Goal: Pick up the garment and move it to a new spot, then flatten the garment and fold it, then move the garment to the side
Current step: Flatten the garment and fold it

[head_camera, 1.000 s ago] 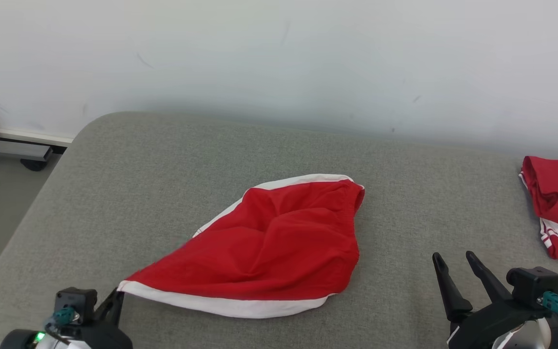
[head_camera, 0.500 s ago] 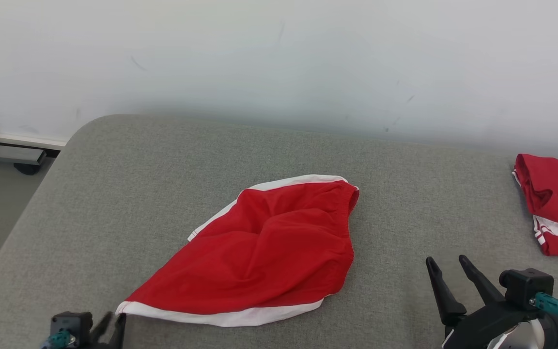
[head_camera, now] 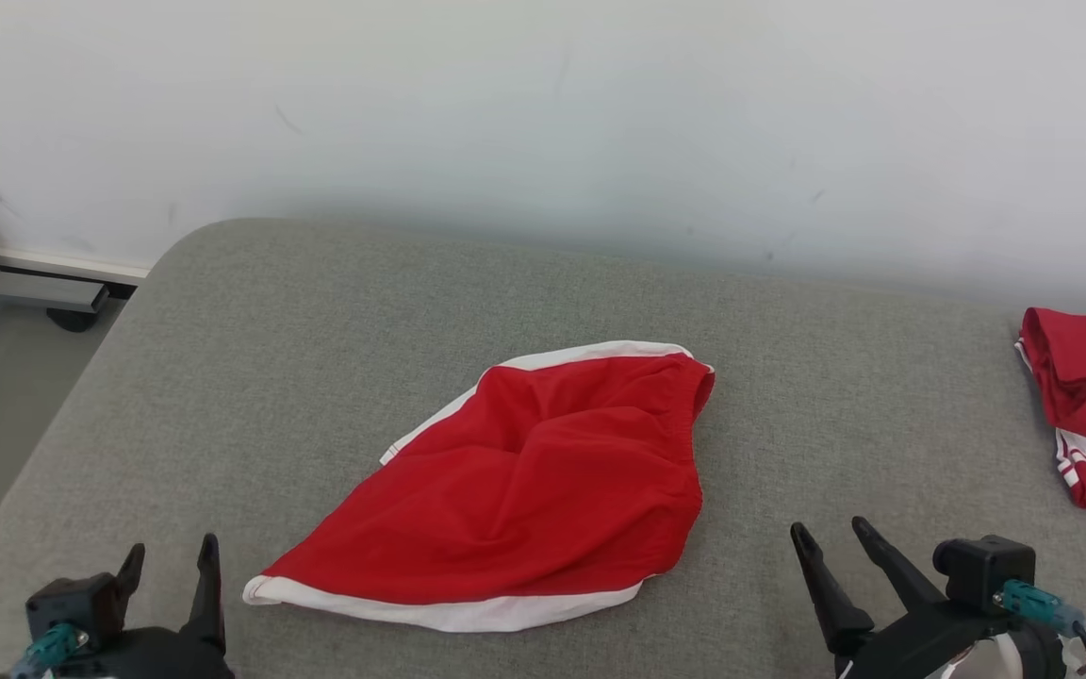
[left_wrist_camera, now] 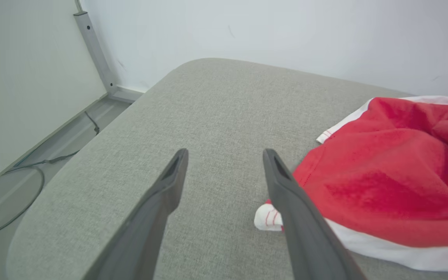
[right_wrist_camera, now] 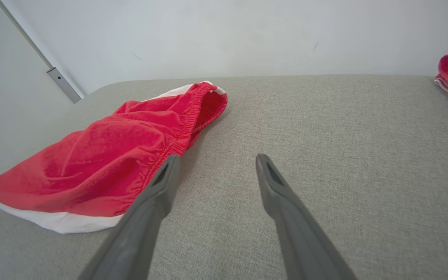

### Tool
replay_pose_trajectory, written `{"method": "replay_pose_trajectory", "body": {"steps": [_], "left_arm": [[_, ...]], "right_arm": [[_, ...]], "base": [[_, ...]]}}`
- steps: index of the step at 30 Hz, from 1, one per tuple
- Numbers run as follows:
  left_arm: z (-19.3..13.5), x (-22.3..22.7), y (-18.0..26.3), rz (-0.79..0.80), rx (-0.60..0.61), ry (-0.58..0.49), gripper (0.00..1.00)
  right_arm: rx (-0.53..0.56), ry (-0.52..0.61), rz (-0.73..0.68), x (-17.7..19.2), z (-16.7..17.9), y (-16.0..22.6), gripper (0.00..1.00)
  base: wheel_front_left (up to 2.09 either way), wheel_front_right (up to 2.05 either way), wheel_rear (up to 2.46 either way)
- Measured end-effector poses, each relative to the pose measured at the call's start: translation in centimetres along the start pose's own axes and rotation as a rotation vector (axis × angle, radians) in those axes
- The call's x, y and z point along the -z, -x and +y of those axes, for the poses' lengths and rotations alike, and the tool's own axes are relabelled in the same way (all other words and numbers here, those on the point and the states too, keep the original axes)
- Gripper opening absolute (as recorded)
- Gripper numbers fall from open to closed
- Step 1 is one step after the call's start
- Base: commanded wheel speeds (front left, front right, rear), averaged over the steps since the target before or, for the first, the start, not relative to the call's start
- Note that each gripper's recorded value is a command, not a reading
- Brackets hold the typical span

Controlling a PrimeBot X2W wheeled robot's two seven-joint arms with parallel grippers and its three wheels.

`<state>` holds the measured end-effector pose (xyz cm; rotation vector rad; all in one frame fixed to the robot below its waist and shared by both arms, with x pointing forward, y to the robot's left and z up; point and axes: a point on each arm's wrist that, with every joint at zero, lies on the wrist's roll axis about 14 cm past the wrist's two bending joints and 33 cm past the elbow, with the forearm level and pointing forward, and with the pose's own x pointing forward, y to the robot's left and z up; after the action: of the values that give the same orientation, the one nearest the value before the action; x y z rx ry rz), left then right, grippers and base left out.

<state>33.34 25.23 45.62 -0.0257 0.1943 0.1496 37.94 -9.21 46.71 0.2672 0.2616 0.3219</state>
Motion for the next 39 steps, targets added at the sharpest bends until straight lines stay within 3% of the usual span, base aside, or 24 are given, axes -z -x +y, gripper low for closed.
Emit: {"method": "replay_pose_trajectory", "body": {"steps": [15, 39], "left_arm": [[0.9, -4.6, 0.9, -0.197, -0.065, 0.010, 1.00], [3.0, -4.0, 3.6, -0.224, -0.143, 0.030, 1.00]], "right_arm": [[-0.098, -0.006, 0.081, 2.2, 3.1, -1.7, 1.00], [-0.167, -0.134, 0.277, 5.4, 6.4, -6.3, 1.00]], "base": [[0.00, 0.00, 0.00], [0.00, 0.00, 0.00]]}}
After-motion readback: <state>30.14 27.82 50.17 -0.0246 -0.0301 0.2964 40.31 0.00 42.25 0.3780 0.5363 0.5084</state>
